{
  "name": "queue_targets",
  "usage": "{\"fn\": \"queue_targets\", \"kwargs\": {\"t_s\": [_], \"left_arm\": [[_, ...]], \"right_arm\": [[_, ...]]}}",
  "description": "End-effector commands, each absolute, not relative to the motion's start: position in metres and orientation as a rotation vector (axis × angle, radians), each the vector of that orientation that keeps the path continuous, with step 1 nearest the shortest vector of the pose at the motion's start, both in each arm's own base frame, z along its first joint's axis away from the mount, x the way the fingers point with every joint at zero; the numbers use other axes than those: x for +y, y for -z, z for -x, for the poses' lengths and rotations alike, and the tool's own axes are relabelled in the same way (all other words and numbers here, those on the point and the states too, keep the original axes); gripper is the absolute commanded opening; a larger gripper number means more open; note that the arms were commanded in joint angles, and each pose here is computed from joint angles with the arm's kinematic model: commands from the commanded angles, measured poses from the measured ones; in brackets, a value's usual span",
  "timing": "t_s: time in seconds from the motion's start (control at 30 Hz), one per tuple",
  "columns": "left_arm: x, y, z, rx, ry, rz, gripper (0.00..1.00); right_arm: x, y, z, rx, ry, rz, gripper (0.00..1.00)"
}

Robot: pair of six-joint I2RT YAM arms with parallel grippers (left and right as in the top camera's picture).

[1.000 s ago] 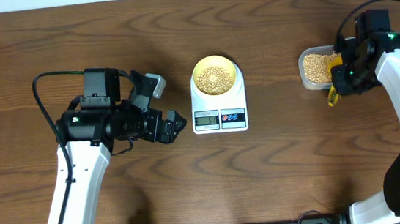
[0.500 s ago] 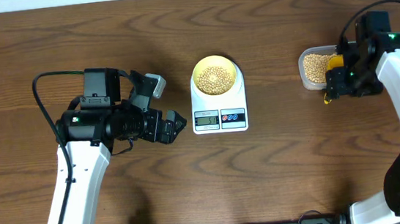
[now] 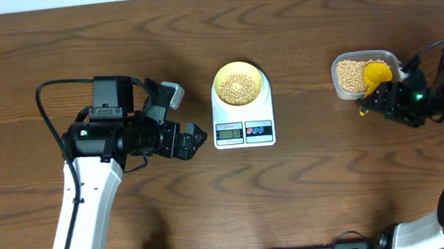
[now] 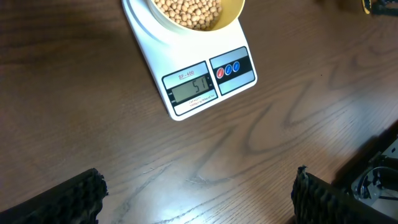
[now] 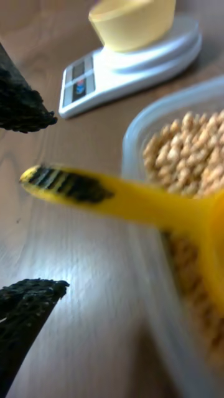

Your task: Scoop item into bowl and weigh 50g on scale

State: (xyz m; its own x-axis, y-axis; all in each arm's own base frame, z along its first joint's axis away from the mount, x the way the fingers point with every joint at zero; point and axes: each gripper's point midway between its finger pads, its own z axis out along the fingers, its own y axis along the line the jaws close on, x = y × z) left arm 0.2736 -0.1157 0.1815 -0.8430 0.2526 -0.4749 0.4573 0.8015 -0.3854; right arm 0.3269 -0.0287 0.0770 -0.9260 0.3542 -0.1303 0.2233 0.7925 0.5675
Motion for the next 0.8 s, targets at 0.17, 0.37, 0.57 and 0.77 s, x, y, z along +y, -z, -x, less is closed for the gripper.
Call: {"fn": "queue_targets", "kwargs": {"t_s": [0.17,0.37,0.57,0.77], "left_arm": [[-0.113,-0.178,-0.273,2.597,0.686,-0.531,0.98],[-0.113,-0.178,-0.273,2.597,0.686,-0.531,0.98],[-0.113,-0.178,-0.273,2.597,0.686,-0.531,0.98],[-0.113,-0.178,-0.273,2.597,0.686,-0.531,0.98]], "right_arm": [[-0.014,-0.077,-0.343,2.602,-0.994,-0.489,0.56],[-0.011,-0.065,-0.334,2.616,-1.021,-0.569,0.48],[-0.01,-0.063,-0.332,2.618,-1.032,-0.612,0.41],[-0.012,-0.064,-0.336,2.601,-1.031,-0.642,0.22]]}}
